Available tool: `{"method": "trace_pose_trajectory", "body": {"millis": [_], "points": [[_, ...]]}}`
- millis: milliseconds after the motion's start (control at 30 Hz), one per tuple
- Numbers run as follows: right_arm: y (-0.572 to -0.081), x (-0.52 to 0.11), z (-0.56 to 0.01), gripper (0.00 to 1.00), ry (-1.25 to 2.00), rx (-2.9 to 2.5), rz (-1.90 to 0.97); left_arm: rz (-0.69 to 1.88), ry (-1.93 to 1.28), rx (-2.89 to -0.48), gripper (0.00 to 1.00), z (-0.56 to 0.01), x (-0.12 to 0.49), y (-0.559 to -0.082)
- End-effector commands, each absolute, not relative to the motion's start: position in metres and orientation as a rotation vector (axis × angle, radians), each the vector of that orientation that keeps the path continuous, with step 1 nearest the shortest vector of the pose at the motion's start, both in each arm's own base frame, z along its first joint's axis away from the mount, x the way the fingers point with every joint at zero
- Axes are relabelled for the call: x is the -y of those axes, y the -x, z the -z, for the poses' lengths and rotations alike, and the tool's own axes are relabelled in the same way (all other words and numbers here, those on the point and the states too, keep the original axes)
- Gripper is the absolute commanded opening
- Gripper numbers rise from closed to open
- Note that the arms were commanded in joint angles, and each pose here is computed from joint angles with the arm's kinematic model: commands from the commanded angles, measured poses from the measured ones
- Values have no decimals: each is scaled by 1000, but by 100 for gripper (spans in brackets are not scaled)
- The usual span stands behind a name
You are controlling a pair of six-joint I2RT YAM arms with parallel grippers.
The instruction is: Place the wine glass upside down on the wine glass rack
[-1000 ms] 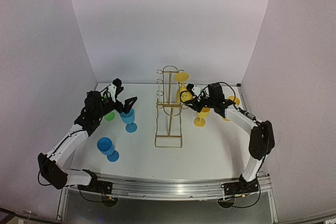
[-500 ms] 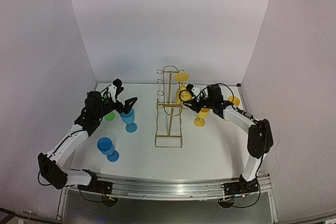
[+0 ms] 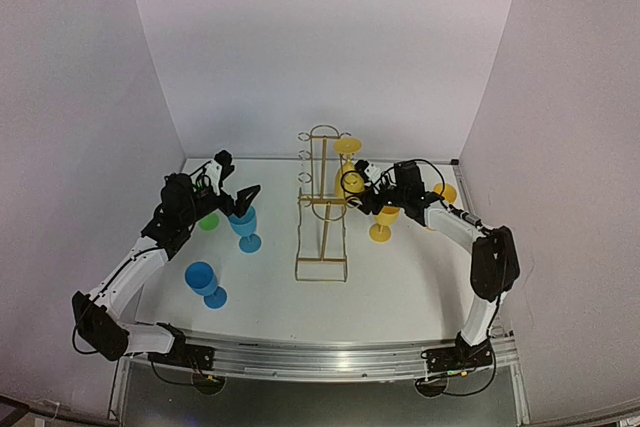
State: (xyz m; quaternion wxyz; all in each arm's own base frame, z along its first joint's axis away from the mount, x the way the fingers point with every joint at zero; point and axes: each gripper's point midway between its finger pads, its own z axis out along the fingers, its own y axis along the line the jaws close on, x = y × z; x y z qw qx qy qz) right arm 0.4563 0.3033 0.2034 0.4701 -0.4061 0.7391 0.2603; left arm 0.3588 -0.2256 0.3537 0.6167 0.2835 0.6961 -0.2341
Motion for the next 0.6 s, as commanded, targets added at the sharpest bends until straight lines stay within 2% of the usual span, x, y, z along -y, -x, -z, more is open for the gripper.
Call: {"method": "trace_pose_trajectory", "body": {"millis": [0,100,200,567], "points": [[-460,-308,-216,69,989,-1768,-642,508,-649,-1551,99,-366,222,-360],[-460,-308,-215,85,982,-1775,-642,508,-653,-1548,99,-366,222,-359],[-461,-308,-218,92,975,-1773,-645,504,-660,-1541,99,-366,222,-359],[-453,-299,-246,95,933,-1745,-621,499,-669,-1530,99,-368,222,-357]]}}
